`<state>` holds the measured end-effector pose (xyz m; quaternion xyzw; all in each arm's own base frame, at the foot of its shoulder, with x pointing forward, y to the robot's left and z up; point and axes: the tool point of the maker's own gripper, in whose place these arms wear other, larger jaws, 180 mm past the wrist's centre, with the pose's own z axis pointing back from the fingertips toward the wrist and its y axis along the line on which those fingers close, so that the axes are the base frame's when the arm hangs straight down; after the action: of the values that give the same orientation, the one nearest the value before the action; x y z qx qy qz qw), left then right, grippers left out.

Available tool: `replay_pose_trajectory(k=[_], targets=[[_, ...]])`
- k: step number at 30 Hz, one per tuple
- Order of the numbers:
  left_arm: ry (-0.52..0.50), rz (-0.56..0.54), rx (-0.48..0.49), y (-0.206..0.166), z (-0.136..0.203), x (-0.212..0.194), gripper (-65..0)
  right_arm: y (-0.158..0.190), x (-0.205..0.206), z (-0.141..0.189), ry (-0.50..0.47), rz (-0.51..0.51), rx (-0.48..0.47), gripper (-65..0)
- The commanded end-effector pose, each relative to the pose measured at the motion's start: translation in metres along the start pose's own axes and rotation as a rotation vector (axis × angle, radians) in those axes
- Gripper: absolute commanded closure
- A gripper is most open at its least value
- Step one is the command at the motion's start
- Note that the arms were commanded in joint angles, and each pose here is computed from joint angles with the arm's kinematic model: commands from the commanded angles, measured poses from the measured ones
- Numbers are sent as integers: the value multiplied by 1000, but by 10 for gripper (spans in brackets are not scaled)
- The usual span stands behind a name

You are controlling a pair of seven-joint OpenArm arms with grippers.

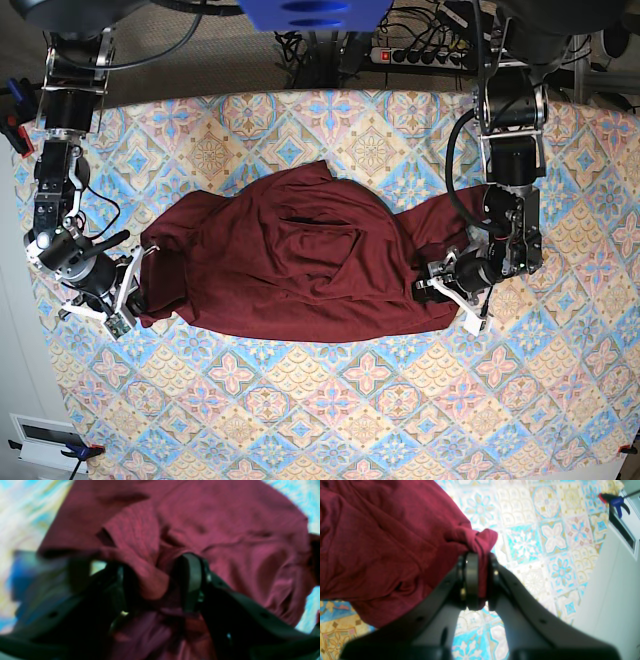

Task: Layout the t-shirt on the table in an organized manner, then fold the t-shirt properly
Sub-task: 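Pull the shirt taut between both grippers, left gripper lifting a sleeve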

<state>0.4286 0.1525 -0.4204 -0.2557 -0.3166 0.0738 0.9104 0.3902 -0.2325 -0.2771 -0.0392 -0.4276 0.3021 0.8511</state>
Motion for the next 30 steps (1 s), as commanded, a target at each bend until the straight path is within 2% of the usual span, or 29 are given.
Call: replay_pose_trajectory(k=[1, 3, 4, 7, 9, 13, 17, 22, 25, 30], targets=[[-8, -11, 15, -1, -2, 10, -180, -14, 17, 8, -53, 15, -34, 0], [-86, -11, -3, -12, -6, 36, -29, -13, 17, 8, -52, 16, -33, 0], [-113, -4, -4, -16, -7, 48, 0, -13, 19, 9, -57, 21, -35, 0], [-212, 27, 22, -23, -2, 96, -23, -12, 25, 13, -69, 36, -41, 0], [-314, 12, 14, -36, 9, 140, 0, -8, 20, 13, -62, 35, -33, 0], [-428, -72, 22, -60, 40, 218, 0, -2, 22, 17, -73, 51, -29, 0], [-536, -139, 39, -77, 67, 269, 0, 2, 16, 16, -60, 47, -20, 0], [-617, -197, 101, -68, 90, 294, -2, -7, 18, 23, -81, 32, -48, 0], [-667, -194, 200, -46, 103, 303, -9, -9, 19, 25, -84, 27, -54, 0], [-679, -122, 412, 7, 107, 289, -136, -12, 19, 25, -85, 20, -60, 0]])
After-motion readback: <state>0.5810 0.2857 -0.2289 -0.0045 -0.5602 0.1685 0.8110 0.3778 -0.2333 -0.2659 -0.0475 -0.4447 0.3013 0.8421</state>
